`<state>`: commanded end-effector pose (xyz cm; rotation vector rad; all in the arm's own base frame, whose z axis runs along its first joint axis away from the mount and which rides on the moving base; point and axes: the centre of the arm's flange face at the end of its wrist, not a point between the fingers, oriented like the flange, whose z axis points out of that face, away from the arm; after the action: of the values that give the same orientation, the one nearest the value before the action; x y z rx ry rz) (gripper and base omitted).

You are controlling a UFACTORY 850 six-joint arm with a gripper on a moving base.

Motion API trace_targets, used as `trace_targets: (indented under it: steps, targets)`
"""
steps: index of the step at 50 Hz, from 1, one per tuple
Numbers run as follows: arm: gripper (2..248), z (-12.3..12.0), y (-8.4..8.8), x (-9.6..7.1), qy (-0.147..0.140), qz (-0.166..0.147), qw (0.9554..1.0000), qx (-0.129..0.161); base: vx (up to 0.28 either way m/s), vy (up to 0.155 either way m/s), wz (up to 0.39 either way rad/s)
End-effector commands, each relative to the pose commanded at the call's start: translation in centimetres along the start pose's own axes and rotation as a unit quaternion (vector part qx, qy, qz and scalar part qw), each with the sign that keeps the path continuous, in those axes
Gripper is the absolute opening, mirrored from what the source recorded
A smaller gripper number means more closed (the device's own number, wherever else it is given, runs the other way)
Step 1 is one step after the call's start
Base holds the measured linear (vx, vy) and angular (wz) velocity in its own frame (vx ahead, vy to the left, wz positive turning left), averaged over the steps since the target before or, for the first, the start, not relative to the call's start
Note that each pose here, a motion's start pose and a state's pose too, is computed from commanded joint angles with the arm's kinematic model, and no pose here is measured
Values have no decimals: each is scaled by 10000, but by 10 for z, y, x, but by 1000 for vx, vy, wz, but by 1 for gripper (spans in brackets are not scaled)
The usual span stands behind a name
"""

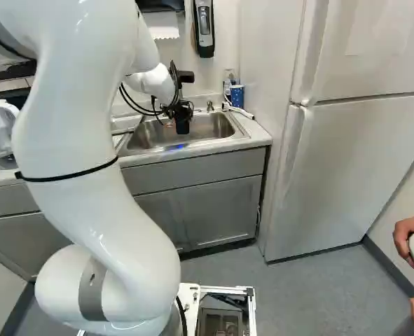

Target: Rinse the cup and place it in the tray

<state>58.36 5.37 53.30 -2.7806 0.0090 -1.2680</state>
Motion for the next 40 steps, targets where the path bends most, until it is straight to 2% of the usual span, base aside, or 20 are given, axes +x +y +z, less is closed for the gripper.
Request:
trace_targets:
  steps: [17,40]
  targets:
    - [121,1,-3,-1,-61,-653,9978,1,0,0,0]
    - [121,1,-3,0,-61,-668,9977,6,0,0,0]
